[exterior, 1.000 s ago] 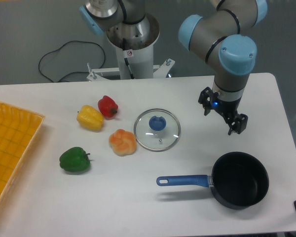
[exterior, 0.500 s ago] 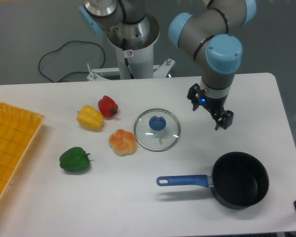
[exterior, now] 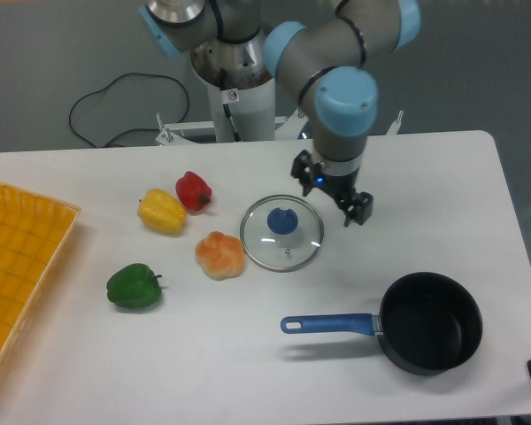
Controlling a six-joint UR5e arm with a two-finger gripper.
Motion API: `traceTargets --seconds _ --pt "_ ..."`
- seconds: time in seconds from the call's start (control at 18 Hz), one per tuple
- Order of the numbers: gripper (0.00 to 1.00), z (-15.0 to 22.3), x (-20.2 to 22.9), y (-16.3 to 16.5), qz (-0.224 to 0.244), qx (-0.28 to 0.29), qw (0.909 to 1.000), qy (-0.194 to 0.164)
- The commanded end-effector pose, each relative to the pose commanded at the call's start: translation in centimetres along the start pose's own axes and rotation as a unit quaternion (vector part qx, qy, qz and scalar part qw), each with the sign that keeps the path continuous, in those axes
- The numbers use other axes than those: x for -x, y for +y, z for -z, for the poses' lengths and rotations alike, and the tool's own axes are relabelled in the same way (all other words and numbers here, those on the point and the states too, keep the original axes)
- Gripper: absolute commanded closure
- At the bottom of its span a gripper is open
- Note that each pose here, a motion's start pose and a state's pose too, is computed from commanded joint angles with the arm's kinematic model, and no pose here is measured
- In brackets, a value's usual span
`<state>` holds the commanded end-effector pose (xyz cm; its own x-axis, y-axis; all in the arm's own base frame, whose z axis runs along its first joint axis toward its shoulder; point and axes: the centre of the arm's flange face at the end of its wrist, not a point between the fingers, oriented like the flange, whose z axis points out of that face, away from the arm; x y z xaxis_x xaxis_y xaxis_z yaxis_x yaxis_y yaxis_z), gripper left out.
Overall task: Pick up the bread
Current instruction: 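Move the open gripper over the glass lid toward the orange bread roll, then lower the gripper onto the orange bread roll and close on it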
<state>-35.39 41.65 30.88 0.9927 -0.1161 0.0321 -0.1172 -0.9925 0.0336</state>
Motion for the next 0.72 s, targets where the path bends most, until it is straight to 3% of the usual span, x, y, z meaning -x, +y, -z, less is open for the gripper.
traceTargets --seconds 0.17,0.39,0.72 --pt "0.0 -0.9 -3.1 -1.6 0.008 0.002 1.0 0.006" --pt "0.0 -2.2 -6.3 -4.0 0.009 -0.029 0.9994 -0.017" --pt "0.0 -4.9 -7.5 -7.6 0.001 -0.039 0.9988 -0.03"
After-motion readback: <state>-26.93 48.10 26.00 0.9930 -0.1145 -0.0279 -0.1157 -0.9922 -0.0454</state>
